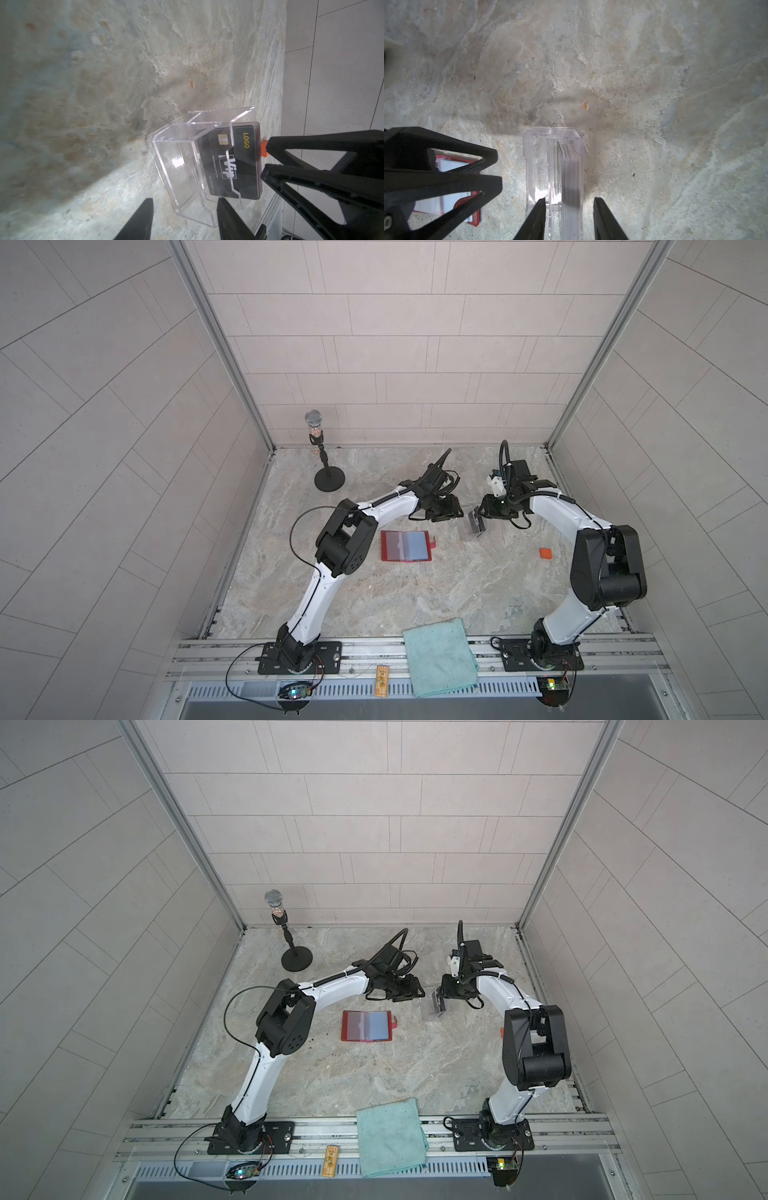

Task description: Put the credit cards into the card holder

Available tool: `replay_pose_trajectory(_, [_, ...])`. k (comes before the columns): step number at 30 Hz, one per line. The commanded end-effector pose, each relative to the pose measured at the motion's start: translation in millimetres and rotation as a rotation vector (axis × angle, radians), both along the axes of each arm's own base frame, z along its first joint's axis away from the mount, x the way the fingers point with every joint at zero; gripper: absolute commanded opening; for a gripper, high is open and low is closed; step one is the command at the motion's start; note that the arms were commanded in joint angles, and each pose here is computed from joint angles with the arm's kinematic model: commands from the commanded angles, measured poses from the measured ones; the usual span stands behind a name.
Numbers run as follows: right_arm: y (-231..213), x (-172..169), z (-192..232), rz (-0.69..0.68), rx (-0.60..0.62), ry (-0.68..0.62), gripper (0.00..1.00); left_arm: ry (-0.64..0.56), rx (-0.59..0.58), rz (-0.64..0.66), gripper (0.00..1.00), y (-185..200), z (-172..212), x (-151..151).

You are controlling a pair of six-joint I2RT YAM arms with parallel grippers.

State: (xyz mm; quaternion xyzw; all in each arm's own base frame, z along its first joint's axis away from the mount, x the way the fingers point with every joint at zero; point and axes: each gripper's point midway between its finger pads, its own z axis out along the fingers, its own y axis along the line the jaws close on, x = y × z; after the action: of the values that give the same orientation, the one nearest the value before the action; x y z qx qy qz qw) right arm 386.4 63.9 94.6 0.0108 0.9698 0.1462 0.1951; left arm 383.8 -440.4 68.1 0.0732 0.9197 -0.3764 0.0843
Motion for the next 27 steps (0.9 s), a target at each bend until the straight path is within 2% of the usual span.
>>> replay_pose_trajectory(1, [-1, -3, -7, 0.019, -0.010, 0.032, 0.39, 0.022, -0.068, -0.014, 0.55, -18, 8, 0])
replay_pose_trajectory(16, [-6, -1, -20, 0.018, -0.043, 0.071, 0.36, 0.086, -0.070, -0.010, 0.54, -27, -21, -1])
replay_pose_trajectory(27, [-9, -2, -27, 0.020, -0.067, 0.092, 0.37, 0.101, 0.035, 0.005, 0.52, -12, -42, -5])
